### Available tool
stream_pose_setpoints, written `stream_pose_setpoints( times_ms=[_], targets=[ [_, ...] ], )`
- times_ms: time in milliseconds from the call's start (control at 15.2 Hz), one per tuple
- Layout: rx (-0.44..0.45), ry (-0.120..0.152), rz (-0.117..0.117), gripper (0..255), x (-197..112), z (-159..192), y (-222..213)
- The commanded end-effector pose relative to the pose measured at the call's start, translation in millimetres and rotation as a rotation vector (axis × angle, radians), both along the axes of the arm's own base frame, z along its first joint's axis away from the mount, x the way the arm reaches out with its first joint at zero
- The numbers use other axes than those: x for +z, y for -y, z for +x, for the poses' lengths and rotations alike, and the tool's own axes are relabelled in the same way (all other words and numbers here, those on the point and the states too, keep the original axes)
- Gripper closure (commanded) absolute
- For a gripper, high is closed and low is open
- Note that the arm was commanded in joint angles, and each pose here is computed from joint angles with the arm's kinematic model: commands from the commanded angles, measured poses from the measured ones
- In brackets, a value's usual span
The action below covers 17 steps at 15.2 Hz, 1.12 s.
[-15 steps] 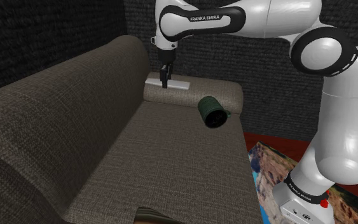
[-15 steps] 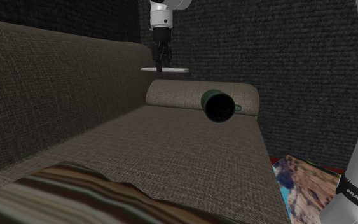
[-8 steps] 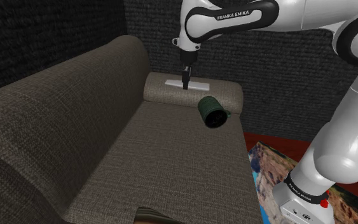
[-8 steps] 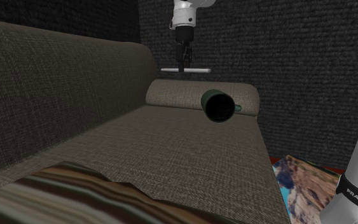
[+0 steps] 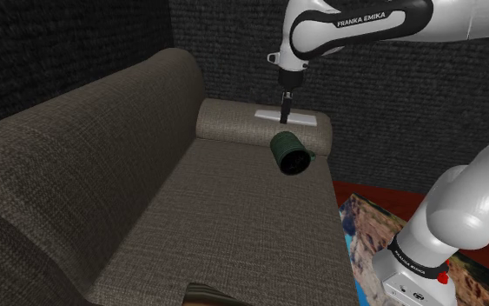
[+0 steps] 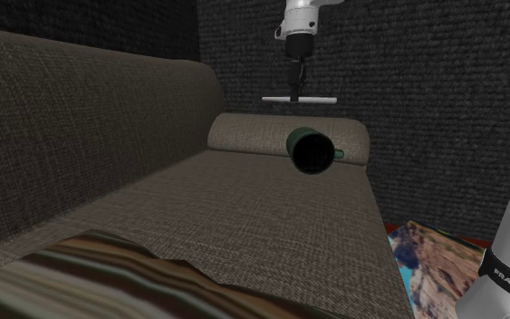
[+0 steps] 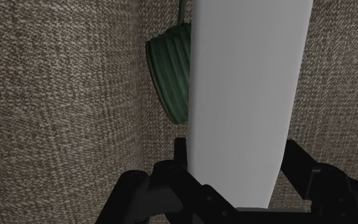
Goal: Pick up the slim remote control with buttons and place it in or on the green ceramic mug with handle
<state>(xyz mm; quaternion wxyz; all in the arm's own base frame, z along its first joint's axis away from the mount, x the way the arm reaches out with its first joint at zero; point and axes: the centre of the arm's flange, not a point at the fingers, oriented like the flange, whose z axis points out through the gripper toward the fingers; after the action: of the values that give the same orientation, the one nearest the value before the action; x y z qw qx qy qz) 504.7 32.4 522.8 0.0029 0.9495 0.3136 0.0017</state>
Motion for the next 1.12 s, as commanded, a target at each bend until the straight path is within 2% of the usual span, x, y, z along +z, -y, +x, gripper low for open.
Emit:
stream_pose_setpoints(
  times_ms=[0,198,1056],
  targets=[
    [0.001,0.001,0.001,255,-0.8,-21.0,19.6],
    [0.001,0.001,0.001,255,-0.5,-48.6,46.6],
    [0.001,0.001,0.001,255,-69.1,-48.6,46.5]
  ],
)
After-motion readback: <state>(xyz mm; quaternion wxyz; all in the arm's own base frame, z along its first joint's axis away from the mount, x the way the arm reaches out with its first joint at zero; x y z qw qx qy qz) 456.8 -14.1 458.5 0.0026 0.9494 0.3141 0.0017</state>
